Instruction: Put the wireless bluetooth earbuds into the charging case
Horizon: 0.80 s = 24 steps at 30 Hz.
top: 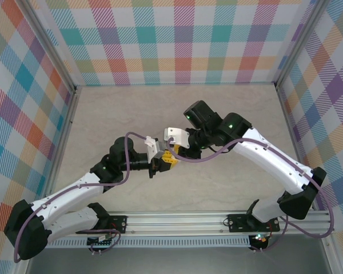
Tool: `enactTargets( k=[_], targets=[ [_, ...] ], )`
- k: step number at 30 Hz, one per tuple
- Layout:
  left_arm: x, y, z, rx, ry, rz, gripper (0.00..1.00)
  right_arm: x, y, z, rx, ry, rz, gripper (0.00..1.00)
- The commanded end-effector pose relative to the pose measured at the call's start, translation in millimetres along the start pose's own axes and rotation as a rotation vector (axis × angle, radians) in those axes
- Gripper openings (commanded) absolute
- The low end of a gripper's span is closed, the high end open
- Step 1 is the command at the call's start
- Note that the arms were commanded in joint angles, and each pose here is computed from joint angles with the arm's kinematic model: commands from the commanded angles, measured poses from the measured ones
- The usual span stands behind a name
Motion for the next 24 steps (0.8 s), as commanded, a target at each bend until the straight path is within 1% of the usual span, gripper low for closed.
enactTargets(
  k=[1,7,11,13,15,20,22,24],
  targets=[
    [-16,12,53,-0.176,-0.159,-0.093,0.0,-17,-4,2,0.011,-0.024,-0.089,0.24],
    [-15,12,49,-0.161,-0.154,-0.072,0.0,-12,6,10,-0.045,-0.039,-0.067,0.25],
    [-11,10,44,-0.145,-0.145,-0.036,0.0,-11,15,15,-0.095,-0.075,-0.085,0.3],
    [-8,10,41,-0.14,-0.14,-0.014,0.0,-10,23,19,-0.134,-0.101,-0.098,0.32],
    [-5,10,38,-0.142,-0.139,0.015,0.0,-12,32,23,-0.185,-0.148,-0.122,0.37],
    [3,12,28,-0.144,-0.137,0.111,0.0,-18,62,31,-0.334,-0.328,-0.174,0.44],
    [6,13,26,-0.144,-0.137,0.144,0.0,-23,71,30,-0.366,-0.411,-0.212,0.46],
    [7,13,23,-0.144,-0.136,0.161,0.0,-26,75,26,-0.372,-0.505,-0.242,0.46]
  ],
)
Point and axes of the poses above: each hand's point on the last joint's axis, 136 mm out from that joint toward the fingers, its own y axis back along the fingers, its own x axis along the line the jaws close on, z = x × y, the point moved 5 cm from there along y, back along the fingers, and after that the axes turned 10 degrees about -y, right-handed, at the moved point
